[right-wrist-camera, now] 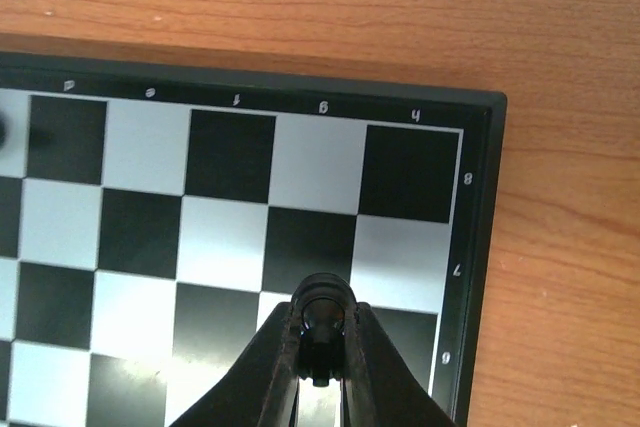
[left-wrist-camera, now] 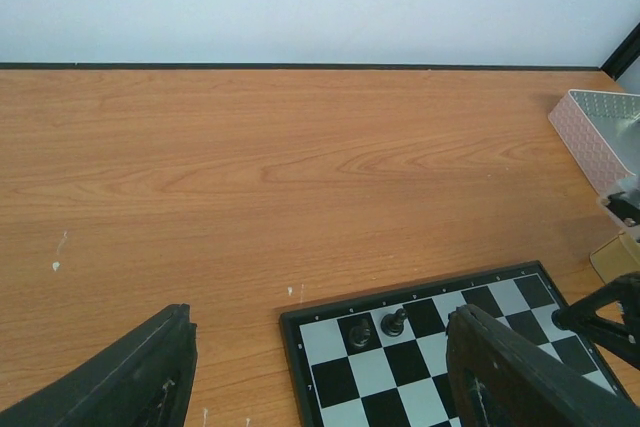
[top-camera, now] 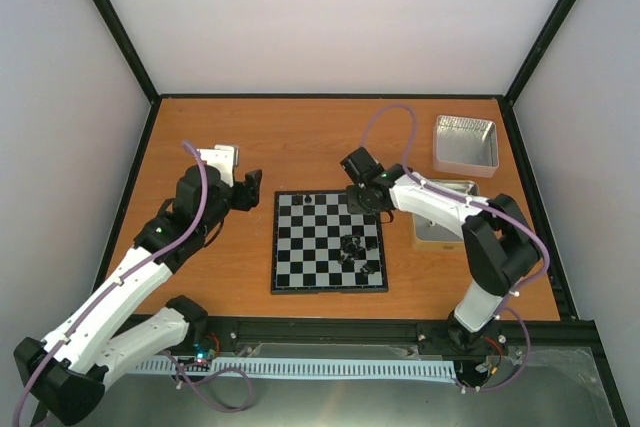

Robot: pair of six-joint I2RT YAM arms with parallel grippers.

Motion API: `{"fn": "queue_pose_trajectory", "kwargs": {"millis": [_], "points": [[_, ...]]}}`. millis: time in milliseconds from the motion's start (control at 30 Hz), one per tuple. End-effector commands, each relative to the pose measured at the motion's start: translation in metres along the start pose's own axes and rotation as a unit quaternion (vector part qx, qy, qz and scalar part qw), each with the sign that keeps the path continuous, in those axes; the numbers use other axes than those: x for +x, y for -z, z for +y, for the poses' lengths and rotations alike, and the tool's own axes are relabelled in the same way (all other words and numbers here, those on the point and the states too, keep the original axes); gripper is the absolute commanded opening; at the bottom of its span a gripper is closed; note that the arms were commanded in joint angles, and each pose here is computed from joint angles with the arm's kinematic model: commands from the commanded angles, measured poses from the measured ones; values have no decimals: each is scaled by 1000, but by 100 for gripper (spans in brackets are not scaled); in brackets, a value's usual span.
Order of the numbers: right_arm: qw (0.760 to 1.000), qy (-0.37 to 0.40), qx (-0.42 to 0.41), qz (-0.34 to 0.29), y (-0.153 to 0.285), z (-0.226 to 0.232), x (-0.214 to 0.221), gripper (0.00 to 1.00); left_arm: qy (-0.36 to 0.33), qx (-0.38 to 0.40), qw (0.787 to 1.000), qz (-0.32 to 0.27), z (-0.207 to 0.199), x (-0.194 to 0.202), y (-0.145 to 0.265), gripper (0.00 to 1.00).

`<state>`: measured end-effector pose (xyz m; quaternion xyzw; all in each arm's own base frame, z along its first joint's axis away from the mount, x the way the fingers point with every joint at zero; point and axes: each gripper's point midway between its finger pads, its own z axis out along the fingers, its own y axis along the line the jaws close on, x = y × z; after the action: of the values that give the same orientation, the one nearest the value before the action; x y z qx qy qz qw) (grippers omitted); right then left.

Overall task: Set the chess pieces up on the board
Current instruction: Place the chess piece on the chessboard.

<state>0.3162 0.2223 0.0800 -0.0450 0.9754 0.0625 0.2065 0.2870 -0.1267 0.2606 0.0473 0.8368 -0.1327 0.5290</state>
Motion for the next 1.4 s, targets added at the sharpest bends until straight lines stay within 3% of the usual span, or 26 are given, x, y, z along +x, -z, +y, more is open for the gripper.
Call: {"fn": "queue_pose_trajectory", "kwargs": {"millis": [0,900,1000,1200,1367], "points": [[1000,12,22,-9,-7,-4,-19,11,-5,6,1000,-10,-2,-6,0,70],[999,2,26,26,-43,-26,-28,13,-6,5,1000,-5,-2,-3,-2,70],[999,1,25,26,-43,-27,-28,18,-5,5,1000,-5,-2,-3,-2,70],[1000,-3,11,12,-23,-23,-35,39,-4,6,1000,-2,-2,-1,-3,70],[1000,-17,3,0,6,-28,-28,41,-4,10,1000,0,-4,-2,-4,70]]}}
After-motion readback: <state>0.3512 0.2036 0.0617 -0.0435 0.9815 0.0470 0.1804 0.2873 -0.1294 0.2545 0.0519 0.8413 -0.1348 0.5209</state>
